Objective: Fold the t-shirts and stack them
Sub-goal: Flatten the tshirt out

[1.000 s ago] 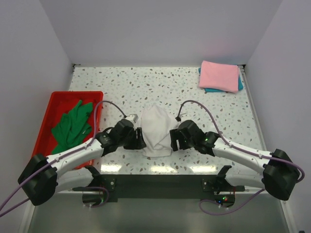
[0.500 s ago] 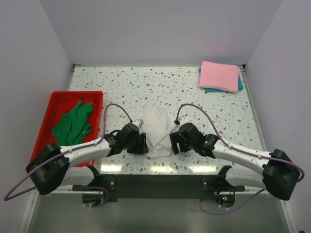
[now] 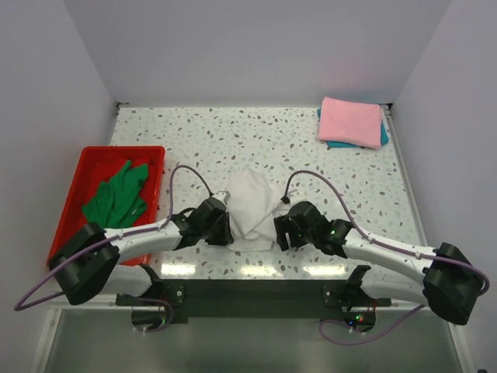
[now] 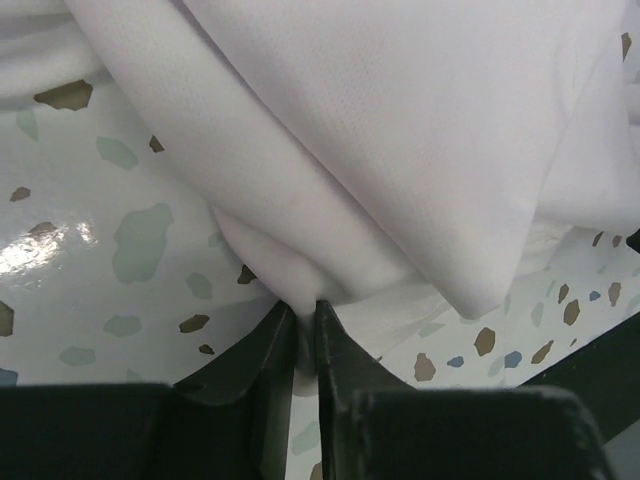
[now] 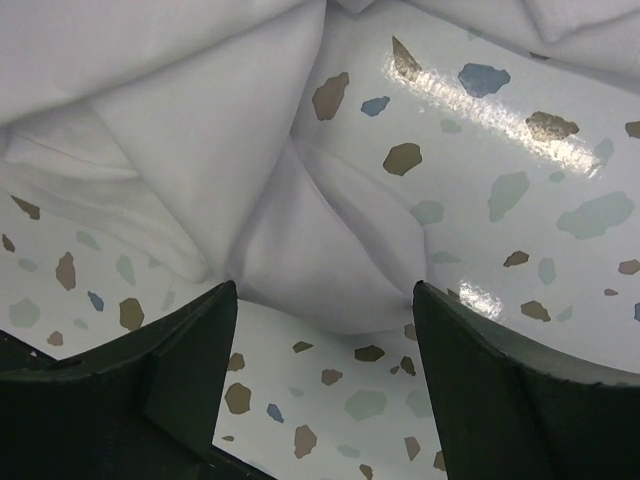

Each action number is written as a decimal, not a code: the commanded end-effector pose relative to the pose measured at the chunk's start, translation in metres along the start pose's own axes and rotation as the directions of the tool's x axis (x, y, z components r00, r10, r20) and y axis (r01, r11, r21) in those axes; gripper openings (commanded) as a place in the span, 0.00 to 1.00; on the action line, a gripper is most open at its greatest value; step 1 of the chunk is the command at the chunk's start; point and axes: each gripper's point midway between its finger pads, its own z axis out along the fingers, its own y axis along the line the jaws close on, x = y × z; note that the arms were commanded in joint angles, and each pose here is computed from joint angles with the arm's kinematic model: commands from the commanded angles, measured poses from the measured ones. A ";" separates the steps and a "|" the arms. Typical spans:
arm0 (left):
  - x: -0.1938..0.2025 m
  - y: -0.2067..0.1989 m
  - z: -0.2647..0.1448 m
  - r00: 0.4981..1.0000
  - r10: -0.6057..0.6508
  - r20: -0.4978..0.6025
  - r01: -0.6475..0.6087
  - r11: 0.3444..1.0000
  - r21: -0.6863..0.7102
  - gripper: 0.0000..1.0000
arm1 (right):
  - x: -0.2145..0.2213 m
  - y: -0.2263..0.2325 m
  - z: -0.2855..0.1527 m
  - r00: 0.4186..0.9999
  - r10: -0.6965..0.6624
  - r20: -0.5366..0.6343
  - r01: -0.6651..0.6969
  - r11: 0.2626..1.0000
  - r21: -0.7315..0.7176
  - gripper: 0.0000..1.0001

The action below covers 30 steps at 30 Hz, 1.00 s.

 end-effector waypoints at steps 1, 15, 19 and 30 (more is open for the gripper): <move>-0.009 0.002 -0.001 1.000 -0.006 0.030 0.007 0.999 -0.047 0.16 | -0.011 0.006 0.007 0.999 0.023 0.040 -0.023 1.000 -0.004 0.74; -0.084 0.000 -0.071 0.969 -0.035 0.246 0.065 0.991 -0.117 0.00 | -0.031 0.003 0.005 0.989 0.142 0.044 -0.146 0.985 0.095 0.00; -0.131 0.001 -0.121 0.925 -0.048 0.377 0.097 0.989 -0.110 0.00 | -0.086 -0.001 -0.048 0.971 0.152 0.183 -0.177 0.976 0.127 0.00; -0.239 -0.006 -0.268 0.703 -0.028 0.710 0.175 0.975 -0.134 0.00 | -0.230 -0.050 -0.199 0.814 0.157 0.559 -0.322 0.923 0.210 0.00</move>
